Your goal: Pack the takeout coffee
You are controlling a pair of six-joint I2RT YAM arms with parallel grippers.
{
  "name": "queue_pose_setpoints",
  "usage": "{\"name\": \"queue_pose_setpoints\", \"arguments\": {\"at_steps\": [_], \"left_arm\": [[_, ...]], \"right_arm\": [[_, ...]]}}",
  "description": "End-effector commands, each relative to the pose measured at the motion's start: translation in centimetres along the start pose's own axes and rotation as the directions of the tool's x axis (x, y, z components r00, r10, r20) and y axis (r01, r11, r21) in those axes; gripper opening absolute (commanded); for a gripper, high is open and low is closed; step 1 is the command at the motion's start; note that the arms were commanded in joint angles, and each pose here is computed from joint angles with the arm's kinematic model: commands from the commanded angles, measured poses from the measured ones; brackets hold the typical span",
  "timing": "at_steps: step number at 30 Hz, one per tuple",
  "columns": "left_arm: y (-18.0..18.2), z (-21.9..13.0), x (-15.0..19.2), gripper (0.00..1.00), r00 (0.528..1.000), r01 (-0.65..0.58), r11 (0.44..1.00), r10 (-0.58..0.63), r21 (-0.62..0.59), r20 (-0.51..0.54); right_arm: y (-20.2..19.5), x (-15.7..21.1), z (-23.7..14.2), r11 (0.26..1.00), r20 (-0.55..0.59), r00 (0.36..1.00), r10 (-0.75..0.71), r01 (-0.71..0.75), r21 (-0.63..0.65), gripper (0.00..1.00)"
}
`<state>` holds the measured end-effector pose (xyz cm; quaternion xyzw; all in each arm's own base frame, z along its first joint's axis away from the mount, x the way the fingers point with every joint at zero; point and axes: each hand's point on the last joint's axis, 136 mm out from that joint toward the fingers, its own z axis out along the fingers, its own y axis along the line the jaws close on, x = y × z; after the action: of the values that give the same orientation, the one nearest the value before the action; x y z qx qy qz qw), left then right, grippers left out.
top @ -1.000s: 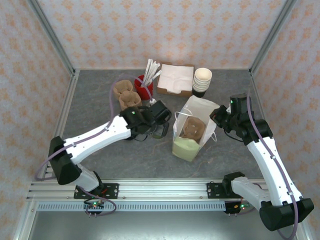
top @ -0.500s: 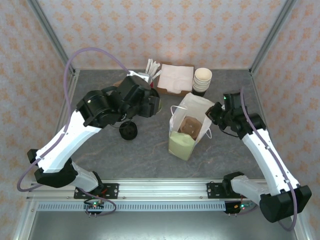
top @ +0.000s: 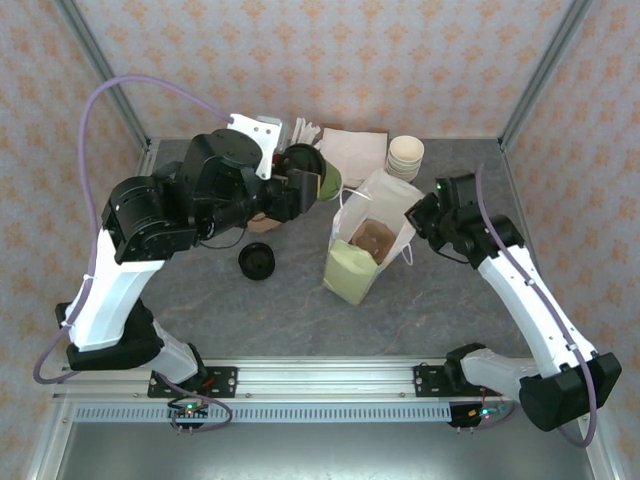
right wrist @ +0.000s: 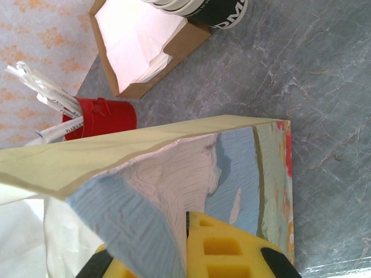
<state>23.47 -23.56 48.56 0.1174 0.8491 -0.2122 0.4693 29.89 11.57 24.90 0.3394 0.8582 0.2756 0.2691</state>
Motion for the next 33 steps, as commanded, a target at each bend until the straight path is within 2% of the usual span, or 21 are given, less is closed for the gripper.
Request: {"name": "queue_pose_setpoints", "arguments": {"at_steps": [1,4,8,16,18,23,29,33], "left_arm": [[-2.8,0.0,-0.5,0.66,0.999,-0.041,0.995,0.040,0.086,0.021],[-5.2,0.4,0.0,0.66,0.997,-0.079,0.986,0.077,0.149,0.016],[-7.3,2.1,1.6,0.65,0.994,-0.092,0.977,0.102,0.191,-0.042],[-6.5,6.6,5.5,0.64,0.976,-0.099,0.987,0.121,0.124,-0.180],[-6.1,7.5,5.9,0.64,0.975,-0.095,0.989,0.115,0.113,-0.191],[-4.7,9.7,7.6,0.63,0.963,-0.107,0.991,0.122,0.078,-0.241],[-3.7,11.7,8.4,0.63,0.955,-0.126,0.991,0.134,0.047,-0.266],[-3.5,12.5,8.6,0.63,0.948,-0.148,0.988,0.155,0.046,-0.279]], "right_arm": [[1.1,-0.7,-0.3,0.998,0.047,0.997,0.059,-0.058,-0.009,0.00],[1.3,-0.2,-0.1,0.997,0.048,0.996,0.074,-0.074,0.000,0.00],[2.0,0.8,0.1,0.997,0.047,0.996,0.072,-0.072,-0.002,0.00],[2.4,2.7,0.5,0.998,0.020,0.998,0.057,-0.056,-0.008,0.02],[2.2,2.6,0.2,0.998,0.028,0.998,0.060,-0.060,-0.012,0.06],[1.6,1.9,-0.9,0.998,0.073,0.996,0.054,-0.051,-0.034,0.27],[1.6,0.2,-1.9,0.998,0.046,0.999,0.010,-0.007,-0.055,0.41],[2.0,-1.7,-3.5,0.993,0.045,0.995,-0.090,0.093,-0.068,0.50]]}}
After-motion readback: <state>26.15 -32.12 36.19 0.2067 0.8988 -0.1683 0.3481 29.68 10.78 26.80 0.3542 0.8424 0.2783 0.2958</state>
